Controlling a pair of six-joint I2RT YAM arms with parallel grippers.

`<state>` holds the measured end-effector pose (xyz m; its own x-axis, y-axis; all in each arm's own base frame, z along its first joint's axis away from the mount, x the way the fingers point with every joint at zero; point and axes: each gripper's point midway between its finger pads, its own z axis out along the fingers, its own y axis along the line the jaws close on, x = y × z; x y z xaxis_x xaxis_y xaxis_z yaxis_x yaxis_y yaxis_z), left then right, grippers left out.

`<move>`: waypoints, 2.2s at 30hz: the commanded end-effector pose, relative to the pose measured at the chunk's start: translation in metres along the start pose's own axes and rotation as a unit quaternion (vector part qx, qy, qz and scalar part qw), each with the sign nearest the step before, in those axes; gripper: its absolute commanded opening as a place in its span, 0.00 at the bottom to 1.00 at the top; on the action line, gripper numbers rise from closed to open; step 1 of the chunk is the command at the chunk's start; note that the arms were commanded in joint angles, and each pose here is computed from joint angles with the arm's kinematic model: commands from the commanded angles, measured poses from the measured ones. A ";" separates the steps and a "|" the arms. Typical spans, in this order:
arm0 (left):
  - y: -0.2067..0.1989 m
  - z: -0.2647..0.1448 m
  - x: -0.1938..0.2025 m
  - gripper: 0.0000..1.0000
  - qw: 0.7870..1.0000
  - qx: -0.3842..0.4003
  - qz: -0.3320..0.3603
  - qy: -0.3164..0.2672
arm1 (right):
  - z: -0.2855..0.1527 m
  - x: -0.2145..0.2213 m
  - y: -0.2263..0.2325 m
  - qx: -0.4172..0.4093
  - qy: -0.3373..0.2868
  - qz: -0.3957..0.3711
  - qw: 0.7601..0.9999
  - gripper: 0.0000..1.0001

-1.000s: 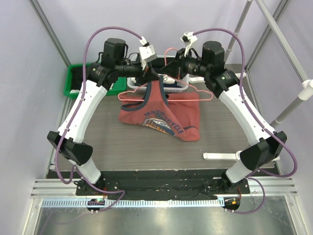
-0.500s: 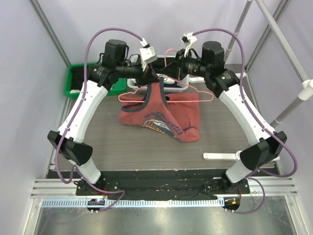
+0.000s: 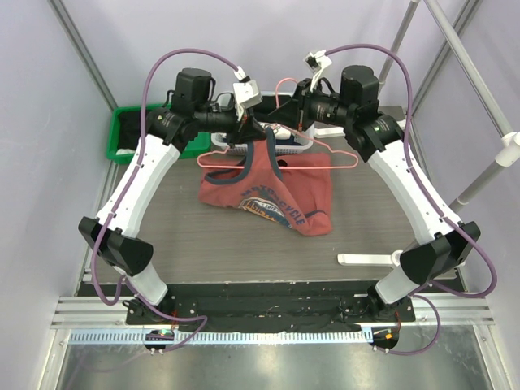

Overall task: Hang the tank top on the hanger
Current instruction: Hang the tank top on the hanger.

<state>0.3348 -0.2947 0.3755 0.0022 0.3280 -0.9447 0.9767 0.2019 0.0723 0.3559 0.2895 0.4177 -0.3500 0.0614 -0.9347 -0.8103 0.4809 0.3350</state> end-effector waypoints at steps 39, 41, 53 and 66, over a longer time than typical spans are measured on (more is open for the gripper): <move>-0.013 -0.055 -0.031 0.00 0.997 -0.073 0.040 -0.003 | -0.066 -0.049 0.042 0.000 -0.043 -0.141 0.989 0.94; -0.016 -0.062 -0.030 0.00 0.996 -0.077 0.041 -0.001 | -0.075 -0.053 0.046 0.005 -0.046 -0.163 0.986 0.94; -0.049 -0.084 -0.020 0.00 0.997 -0.051 0.054 0.019 | -0.117 -0.115 0.031 0.147 -0.128 -0.175 0.965 0.89; -0.091 -0.106 -0.018 0.00 0.995 -0.001 0.094 0.026 | -0.057 -0.072 -0.059 0.215 -0.086 -0.096 0.968 0.87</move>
<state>0.2477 -0.2270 0.3971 0.0759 0.4432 -0.8932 0.9666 0.1873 0.1751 0.3787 0.1962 0.4973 -0.0462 0.0449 -0.9979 -0.5727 0.8174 0.0633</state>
